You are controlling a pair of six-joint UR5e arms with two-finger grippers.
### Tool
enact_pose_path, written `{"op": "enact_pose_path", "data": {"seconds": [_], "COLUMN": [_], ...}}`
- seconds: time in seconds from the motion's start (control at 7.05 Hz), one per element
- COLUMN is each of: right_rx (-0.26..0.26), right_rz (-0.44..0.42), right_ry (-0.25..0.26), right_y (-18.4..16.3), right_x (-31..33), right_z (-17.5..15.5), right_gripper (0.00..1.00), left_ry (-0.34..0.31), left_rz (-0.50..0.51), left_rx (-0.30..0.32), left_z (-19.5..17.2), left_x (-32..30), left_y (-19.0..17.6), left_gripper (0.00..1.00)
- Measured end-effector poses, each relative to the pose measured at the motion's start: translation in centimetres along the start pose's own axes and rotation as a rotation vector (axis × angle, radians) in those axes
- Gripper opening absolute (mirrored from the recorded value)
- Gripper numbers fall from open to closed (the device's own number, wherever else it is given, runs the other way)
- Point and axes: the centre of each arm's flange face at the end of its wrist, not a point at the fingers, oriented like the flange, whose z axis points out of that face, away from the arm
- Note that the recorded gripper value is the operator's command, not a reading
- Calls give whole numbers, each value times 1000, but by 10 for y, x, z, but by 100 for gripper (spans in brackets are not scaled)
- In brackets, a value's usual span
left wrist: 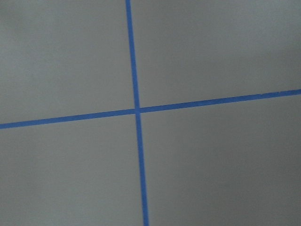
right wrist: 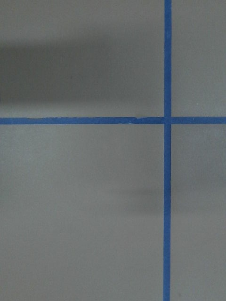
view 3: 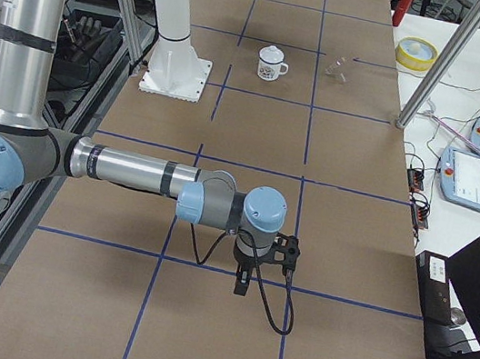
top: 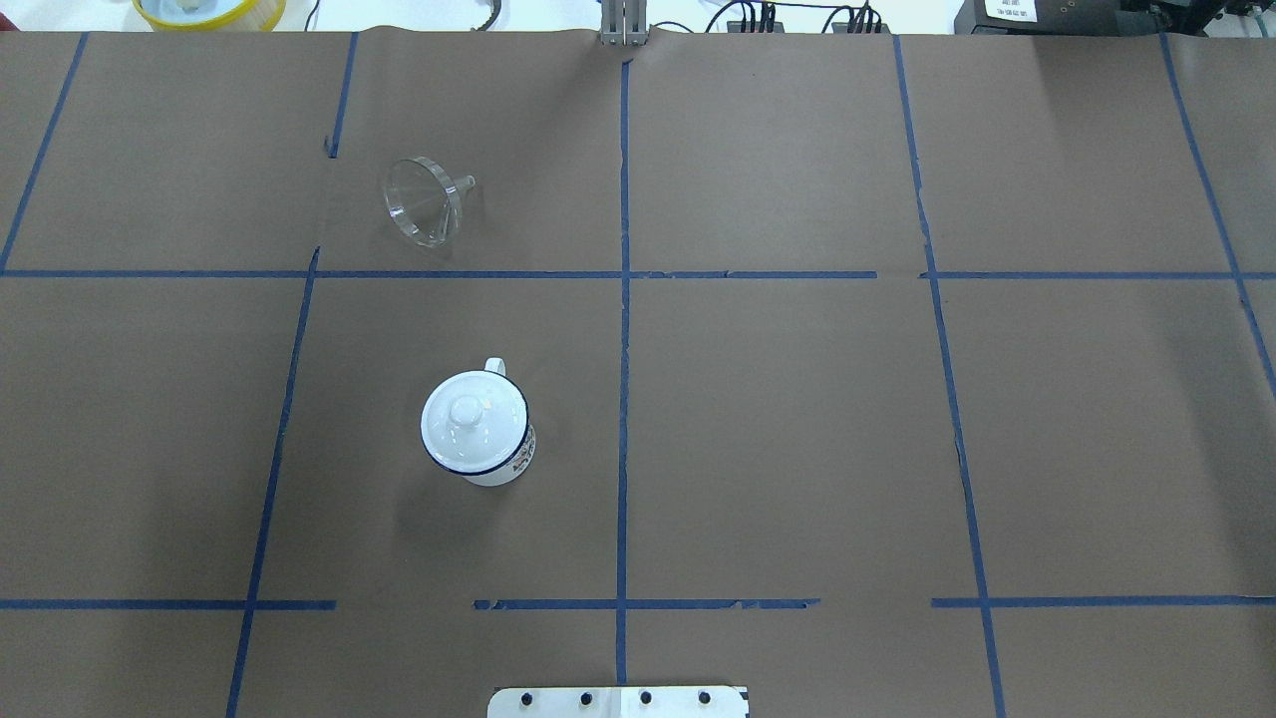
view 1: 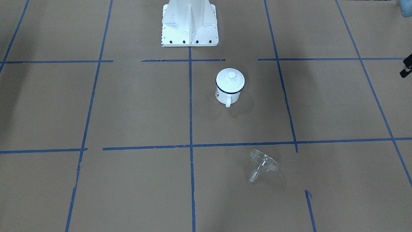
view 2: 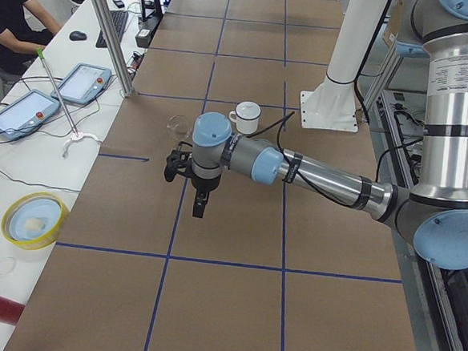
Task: Place funnel on cup
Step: 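Move the left gripper over the white lid on the enamel mug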
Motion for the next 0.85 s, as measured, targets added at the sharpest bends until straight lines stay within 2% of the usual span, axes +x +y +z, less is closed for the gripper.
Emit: {"op": "enact_pose_path", "data": {"seconds": [0.43, 0.57, 0.85], "right_rx": [1, 1, 0], "right_rz": [0, 0, 0], "right_ry": [0, 0, 0], "right_y": [0, 0, 0], "right_x": [0, 0, 0], "right_z": [0, 0, 0], "right_gripper": [100, 100, 100], "left_ry": [107, 117, 78], "left_rz": [-193, -245, -380], "left_rx": [-33, -59, -87], "left_z": [11, 18, 26], "left_x": [169, 229, 349], "left_y": [-10, -12, -9], "left_gripper": [100, 100, 100]}}
